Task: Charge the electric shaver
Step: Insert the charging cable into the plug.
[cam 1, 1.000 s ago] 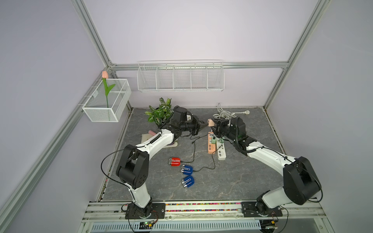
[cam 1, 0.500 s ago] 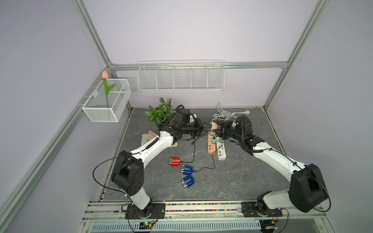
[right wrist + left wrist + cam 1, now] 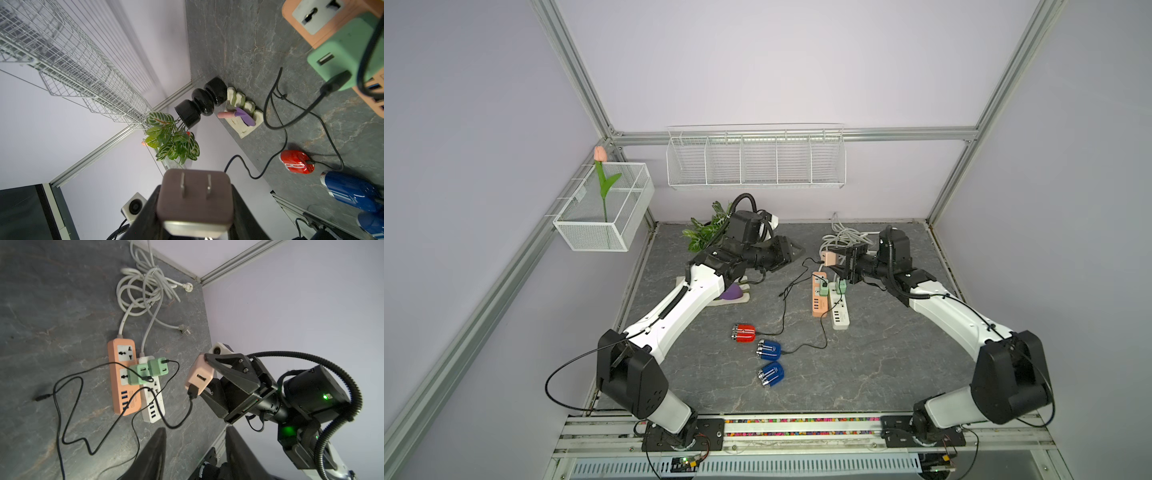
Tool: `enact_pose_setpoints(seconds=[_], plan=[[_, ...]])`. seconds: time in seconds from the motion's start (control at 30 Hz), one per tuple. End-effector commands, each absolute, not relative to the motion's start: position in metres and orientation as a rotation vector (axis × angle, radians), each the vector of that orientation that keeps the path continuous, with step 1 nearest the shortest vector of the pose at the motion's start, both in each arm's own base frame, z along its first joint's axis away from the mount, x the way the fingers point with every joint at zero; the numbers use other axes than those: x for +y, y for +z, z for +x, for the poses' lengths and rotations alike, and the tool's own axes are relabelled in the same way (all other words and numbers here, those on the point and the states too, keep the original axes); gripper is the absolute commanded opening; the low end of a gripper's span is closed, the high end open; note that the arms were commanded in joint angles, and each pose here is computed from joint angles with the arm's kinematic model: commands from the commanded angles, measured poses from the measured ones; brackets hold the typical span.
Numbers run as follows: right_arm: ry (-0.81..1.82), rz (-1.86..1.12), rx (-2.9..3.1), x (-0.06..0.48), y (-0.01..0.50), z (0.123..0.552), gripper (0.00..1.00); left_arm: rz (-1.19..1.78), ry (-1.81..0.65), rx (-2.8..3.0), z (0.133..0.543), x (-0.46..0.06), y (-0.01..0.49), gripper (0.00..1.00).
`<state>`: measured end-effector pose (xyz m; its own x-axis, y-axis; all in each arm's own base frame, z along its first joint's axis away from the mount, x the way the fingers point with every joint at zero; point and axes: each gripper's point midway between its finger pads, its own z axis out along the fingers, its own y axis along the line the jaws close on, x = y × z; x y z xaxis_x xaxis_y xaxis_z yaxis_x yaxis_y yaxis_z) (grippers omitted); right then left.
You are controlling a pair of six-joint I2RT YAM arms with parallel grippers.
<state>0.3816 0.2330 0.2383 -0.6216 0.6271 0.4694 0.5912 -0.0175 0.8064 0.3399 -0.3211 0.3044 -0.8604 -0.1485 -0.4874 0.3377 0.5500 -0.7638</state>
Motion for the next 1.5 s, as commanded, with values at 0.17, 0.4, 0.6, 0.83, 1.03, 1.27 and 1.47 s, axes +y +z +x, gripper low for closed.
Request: enact_pose_setpoints(seconds=[0.17, 0.4, 0.6, 0.83, 1.03, 1.27, 1.47], plan=[[1.887, 1.307, 2.284, 0.25, 0.248, 0.373, 0.07, 0.559, -1.14, 2.122, 0.346, -0.359, 0.302, 0.53], [1.929, 1.33, 2.246, 0.252, 0.252, 0.376, 0.07, 0.608, -1.141, 2.149, 0.345, -0.379, 0.285, 0.53], [1.945, 1.331, 2.244, 0.253, 0.254, 0.375, 0.07, 0.582, -1.106, 2.166, 0.357, -0.383, 0.277, 0.47], [1.94, 1.345, 2.24, 0.252, 0.25, 0.375, 0.07, 0.577, -1.127, 2.175, 0.36, -0.388, 0.278, 0.33], [1.947, 1.349, 2.225, 0.252, 0.251, 0.378, 0.07, 0.626, -1.132, 2.223, 0.35, -0.391, 0.266, 0.34], [1.944, 1.343, 2.228, 0.252, 0.25, 0.378, 0.07, 0.649, -1.096, 2.262, 0.348, -0.388, 0.257, 0.38], [1.938, 1.332, 2.249, 0.253, 0.249, 0.374, 0.07, 0.621, -1.113, 2.242, 0.352, -0.392, 0.265, 0.23]])
